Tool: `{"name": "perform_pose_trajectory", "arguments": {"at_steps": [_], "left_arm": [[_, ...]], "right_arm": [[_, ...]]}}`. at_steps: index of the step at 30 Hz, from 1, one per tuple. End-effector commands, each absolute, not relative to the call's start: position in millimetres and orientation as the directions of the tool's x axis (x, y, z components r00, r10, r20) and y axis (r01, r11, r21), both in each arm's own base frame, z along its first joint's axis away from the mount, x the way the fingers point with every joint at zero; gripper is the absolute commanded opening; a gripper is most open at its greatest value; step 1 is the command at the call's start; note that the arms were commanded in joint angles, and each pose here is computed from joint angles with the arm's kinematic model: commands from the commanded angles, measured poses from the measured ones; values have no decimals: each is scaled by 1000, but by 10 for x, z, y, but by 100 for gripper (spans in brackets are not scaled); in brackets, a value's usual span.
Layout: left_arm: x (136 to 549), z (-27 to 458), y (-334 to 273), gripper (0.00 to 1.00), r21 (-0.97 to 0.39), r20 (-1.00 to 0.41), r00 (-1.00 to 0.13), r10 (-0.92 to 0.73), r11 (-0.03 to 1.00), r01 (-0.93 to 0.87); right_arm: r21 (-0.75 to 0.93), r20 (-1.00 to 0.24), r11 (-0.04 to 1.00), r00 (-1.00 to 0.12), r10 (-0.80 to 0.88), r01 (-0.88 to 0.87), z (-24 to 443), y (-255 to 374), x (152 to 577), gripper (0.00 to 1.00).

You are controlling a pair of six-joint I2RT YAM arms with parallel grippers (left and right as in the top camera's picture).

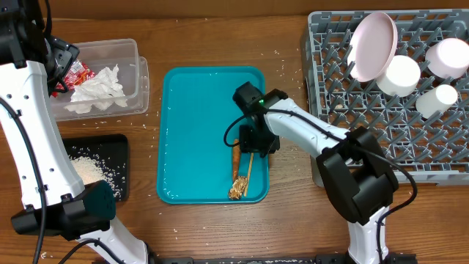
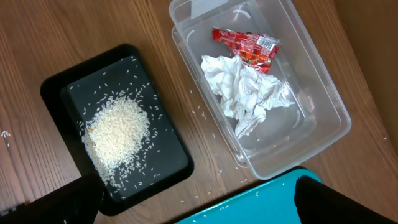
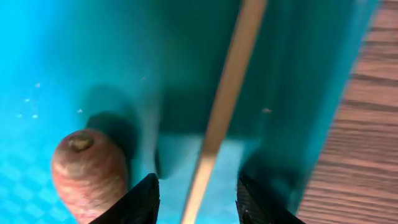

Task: Sort waste into correct bins and load items into the dishwasher
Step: 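Lower the right gripper and grasp the wooden skewer, then carry the skewer to the dish rack and drop it in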

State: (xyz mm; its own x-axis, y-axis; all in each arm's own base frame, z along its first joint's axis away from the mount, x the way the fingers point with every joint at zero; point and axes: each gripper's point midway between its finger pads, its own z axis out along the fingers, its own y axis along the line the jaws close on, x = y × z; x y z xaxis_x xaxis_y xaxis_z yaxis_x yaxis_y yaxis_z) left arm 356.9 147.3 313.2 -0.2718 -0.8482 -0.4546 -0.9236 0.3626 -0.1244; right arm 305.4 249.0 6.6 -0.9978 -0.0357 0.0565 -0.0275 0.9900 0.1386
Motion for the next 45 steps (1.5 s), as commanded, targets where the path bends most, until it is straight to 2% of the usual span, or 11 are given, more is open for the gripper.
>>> {"name": "perform_pose_trajectory", "arguments": {"at_steps": [1,5,11,15,22,25,29,31,36,45], "left_arm": [[3553,3169,1448,100,-135,-460,-261,-849,358,-924],[3554,3169,1448,100,-136,-460,-261,-849,358,-924],[3554,3169,1448,100,-136,-460,-261,-849,358,-924],[3554,3169,1448,100,-135,-460,-261,-849,358,-924],[3554,3169,1448,100,-136,-460,-261,-849,358,-924],[3554,3169,1448,100,-136,-460,-261,-849,358,-924],[3555,3169,1444,100,-135,-460,-262,-848,359,-924],[3555,3169,1444,100,-136,-460,-262,-849,359,-924],[3554,3169,1446,100,-136,-460,-262,-849,358,-924],[3554,3169,1447,100,-135,-460,-261,-849,358,-924]], "right_arm": [[141,60,989,-997,-51,-42,42,2560,2979,40],[86,33,996,-999,-5,-2,28,2498,3012,31],[73,23,997,-1000,-4,-3,26,2476,3029,26],[68,24,998,-1000,-3,-2,25,2466,3026,17],[-6,4,1000,-1000,15,15,8,2347,3018,15],[-6,5,1000,-1000,15,15,9,2347,3016,4],[42,22,999,-1000,14,15,85,2454,3022,4],[73,20,997,-1000,-3,-2,208,2538,3071,4],[83,-92,992,-992,-86,-93,796,2545,3486,4],[-78,-385,997,-923,-17,14,1913,1488,4488,4]]}}
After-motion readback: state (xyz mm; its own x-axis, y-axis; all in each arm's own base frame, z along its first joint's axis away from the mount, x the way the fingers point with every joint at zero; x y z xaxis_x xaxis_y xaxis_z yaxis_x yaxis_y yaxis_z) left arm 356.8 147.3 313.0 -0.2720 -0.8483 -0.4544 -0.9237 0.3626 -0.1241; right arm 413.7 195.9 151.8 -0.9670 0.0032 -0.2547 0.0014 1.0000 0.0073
